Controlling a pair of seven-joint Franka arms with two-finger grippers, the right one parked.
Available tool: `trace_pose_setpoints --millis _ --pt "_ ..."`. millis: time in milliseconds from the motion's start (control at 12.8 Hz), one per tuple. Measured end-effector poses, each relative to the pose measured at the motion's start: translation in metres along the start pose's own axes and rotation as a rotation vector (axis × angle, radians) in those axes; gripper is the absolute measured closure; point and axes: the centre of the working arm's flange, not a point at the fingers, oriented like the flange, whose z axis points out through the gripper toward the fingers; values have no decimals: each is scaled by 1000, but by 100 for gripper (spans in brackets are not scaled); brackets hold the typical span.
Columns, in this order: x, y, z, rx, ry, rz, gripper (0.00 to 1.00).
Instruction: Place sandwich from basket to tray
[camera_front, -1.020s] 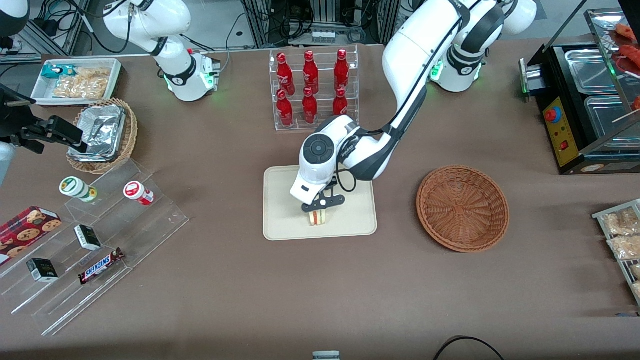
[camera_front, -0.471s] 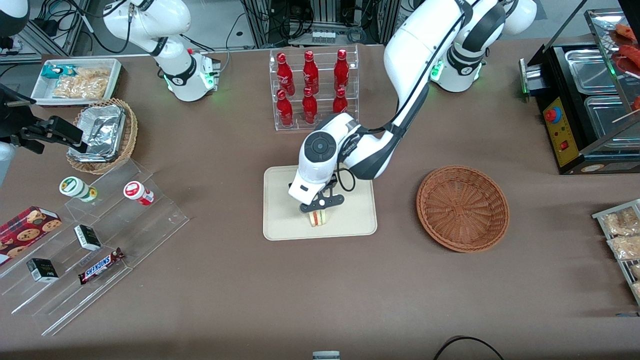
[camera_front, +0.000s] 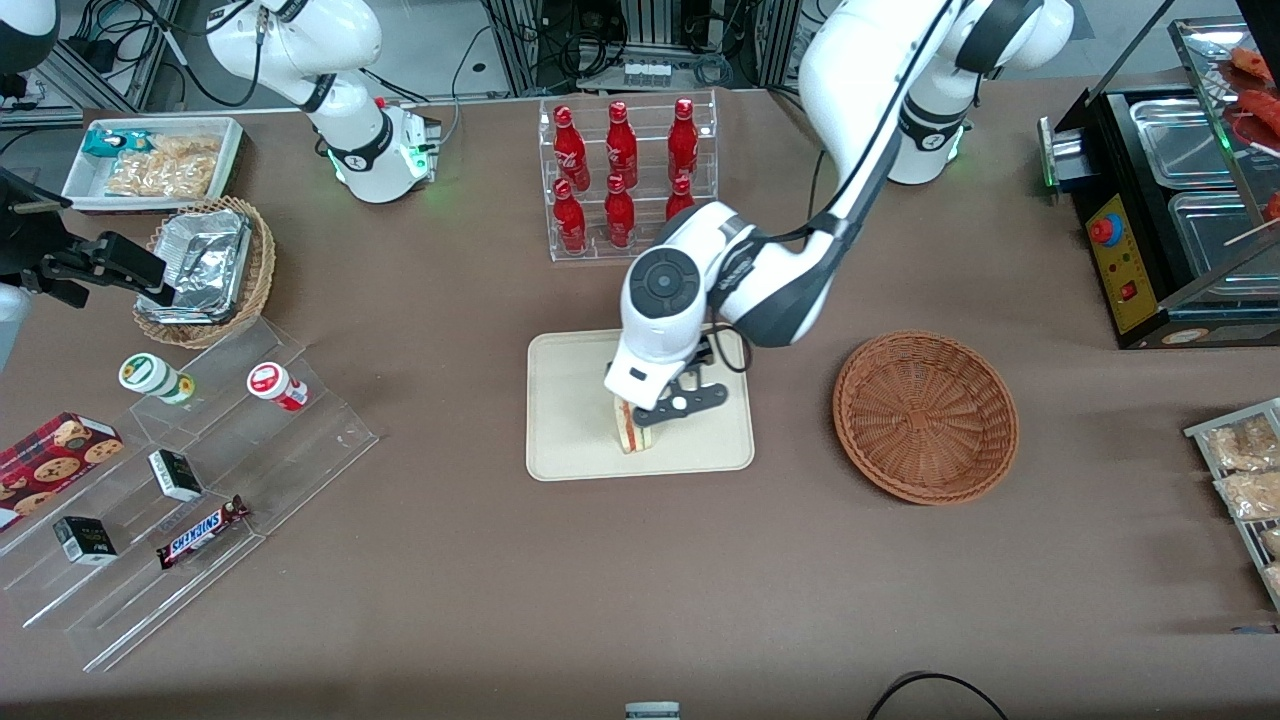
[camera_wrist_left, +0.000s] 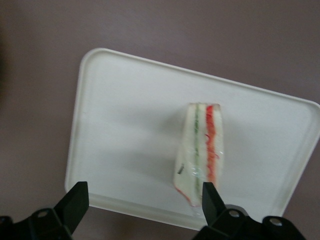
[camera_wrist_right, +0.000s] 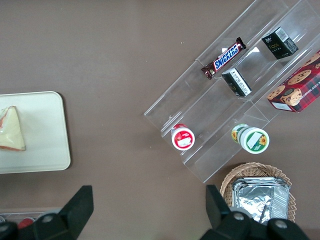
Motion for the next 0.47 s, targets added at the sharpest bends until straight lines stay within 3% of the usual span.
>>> trace_pose_setpoints --millis 157,471 --pt "22 -28 -10 54 -13 -38 0" --pt "62 -92 -24 75 -47 -7 0"
